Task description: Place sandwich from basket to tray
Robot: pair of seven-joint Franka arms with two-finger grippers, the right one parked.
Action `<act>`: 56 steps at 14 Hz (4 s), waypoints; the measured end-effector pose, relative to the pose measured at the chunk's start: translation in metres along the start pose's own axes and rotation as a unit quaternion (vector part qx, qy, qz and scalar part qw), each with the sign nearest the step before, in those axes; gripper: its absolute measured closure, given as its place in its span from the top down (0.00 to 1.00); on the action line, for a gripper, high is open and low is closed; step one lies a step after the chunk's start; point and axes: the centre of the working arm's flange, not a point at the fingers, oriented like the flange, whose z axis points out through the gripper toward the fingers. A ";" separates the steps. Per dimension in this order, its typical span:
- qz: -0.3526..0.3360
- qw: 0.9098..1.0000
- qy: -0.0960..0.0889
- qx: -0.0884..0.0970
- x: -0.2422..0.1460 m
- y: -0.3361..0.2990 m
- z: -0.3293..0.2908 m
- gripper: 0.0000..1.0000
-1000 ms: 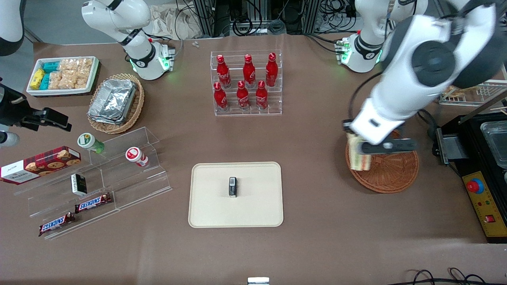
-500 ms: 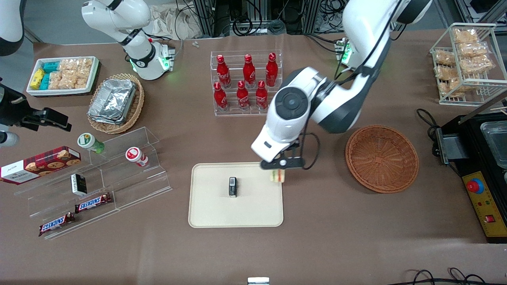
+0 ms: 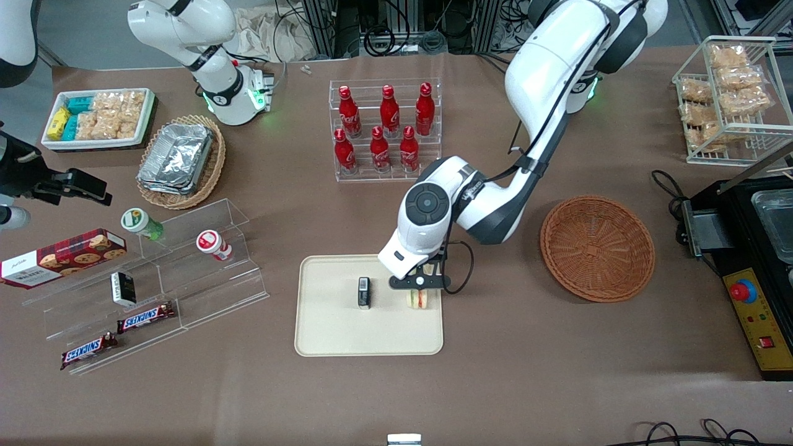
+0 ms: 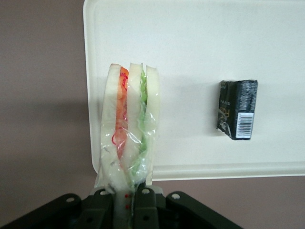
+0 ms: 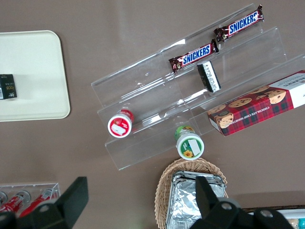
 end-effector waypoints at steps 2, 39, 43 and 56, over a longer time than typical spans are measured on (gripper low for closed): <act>0.005 1.000 0.000 0.005 -0.001 0.001 0.010 0.15; 0.004 0.998 0.059 -0.023 0.041 -0.022 0.016 1.00; -0.026 0.997 0.070 -0.017 0.061 -0.059 -0.056 1.00; -0.074 0.994 0.076 0.025 -0.010 -0.273 -0.259 1.00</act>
